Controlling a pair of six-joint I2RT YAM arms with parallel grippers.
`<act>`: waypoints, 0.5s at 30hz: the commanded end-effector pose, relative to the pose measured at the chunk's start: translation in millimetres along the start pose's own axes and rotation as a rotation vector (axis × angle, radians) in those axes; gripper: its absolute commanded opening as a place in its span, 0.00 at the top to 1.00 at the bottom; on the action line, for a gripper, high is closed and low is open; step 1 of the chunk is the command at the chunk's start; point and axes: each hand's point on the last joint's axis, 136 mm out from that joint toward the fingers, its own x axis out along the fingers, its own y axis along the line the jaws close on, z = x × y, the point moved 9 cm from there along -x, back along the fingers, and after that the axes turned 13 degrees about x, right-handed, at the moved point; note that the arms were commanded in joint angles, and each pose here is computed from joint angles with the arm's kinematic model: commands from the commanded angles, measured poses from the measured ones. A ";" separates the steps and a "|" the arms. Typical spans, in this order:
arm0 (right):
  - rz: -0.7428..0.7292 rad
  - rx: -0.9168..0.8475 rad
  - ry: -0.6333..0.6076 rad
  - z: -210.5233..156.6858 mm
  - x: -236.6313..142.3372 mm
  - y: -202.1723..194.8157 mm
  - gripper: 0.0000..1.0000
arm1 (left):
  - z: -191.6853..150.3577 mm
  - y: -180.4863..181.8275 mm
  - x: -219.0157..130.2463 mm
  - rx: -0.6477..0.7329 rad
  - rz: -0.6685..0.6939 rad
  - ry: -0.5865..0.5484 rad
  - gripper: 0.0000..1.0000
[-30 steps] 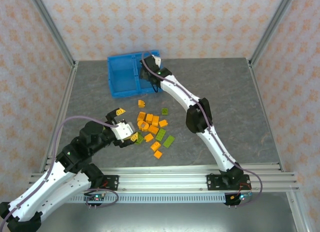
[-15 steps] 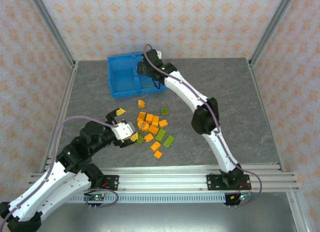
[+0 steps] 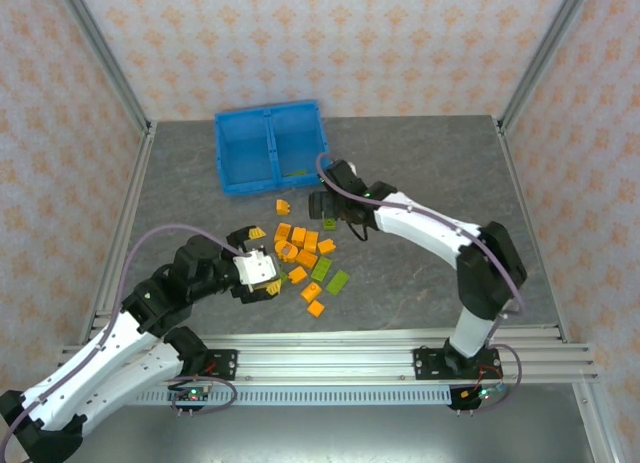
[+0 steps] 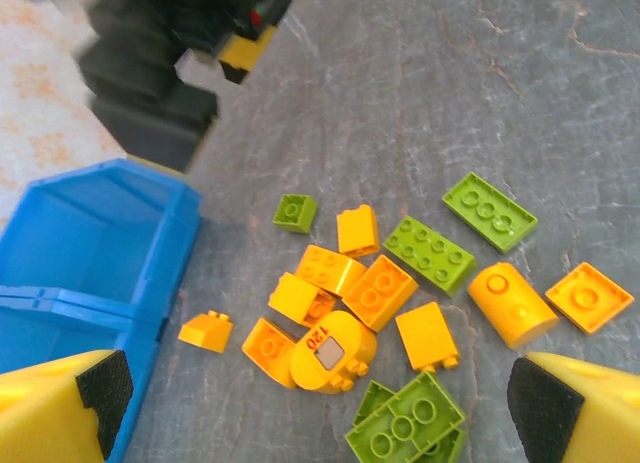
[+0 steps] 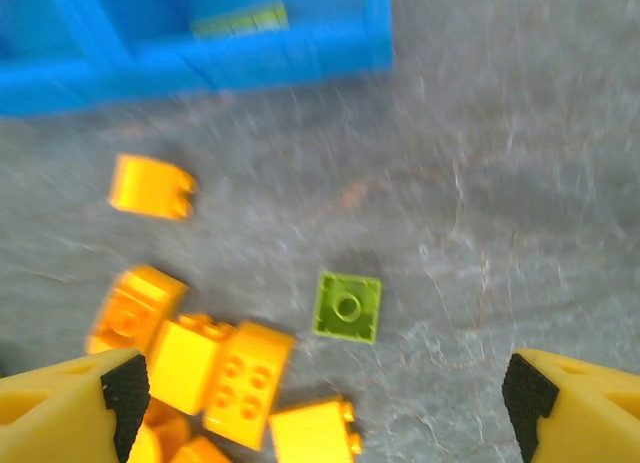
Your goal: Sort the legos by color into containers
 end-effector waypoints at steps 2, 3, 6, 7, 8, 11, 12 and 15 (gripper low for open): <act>-0.069 0.000 0.045 -10.1 32.2 -3.3 0.07 | 6.1 4.4 -5.6 0.010 -0.027 0.004 0.00; -0.080 0.003 0.044 -10.0 39.4 -2.2 0.07 | 5.8 4.3 -5.6 0.010 -0.025 0.008 0.00; -0.136 0.005 0.060 -9.1 62.4 -0.4 0.11 | 4.2 4.5 -6.0 0.011 -0.011 0.019 0.00; -0.157 0.007 0.068 -9.6 68.3 -1.6 0.14 | 4.0 5.0 -6.0 0.012 -0.007 0.022 0.00; -0.169 0.009 0.075 -10.5 73.9 -2.0 0.18 | 3.8 5.2 -6.5 0.011 -0.002 0.025 0.00; -0.160 0.019 0.080 -14.8 85.0 -3.4 0.28 | 2.5 6.7 -7.4 0.009 0.019 0.040 0.00; -0.158 0.024 0.083 -16.1 87.5 -4.4 0.31 | 1.9 7.3 -7.6 0.008 0.028 0.046 0.00; -0.166 0.034 0.100 -21.0 93.7 -7.4 0.39 | 1.4 8.7 -8.4 0.008 0.044 0.055 0.00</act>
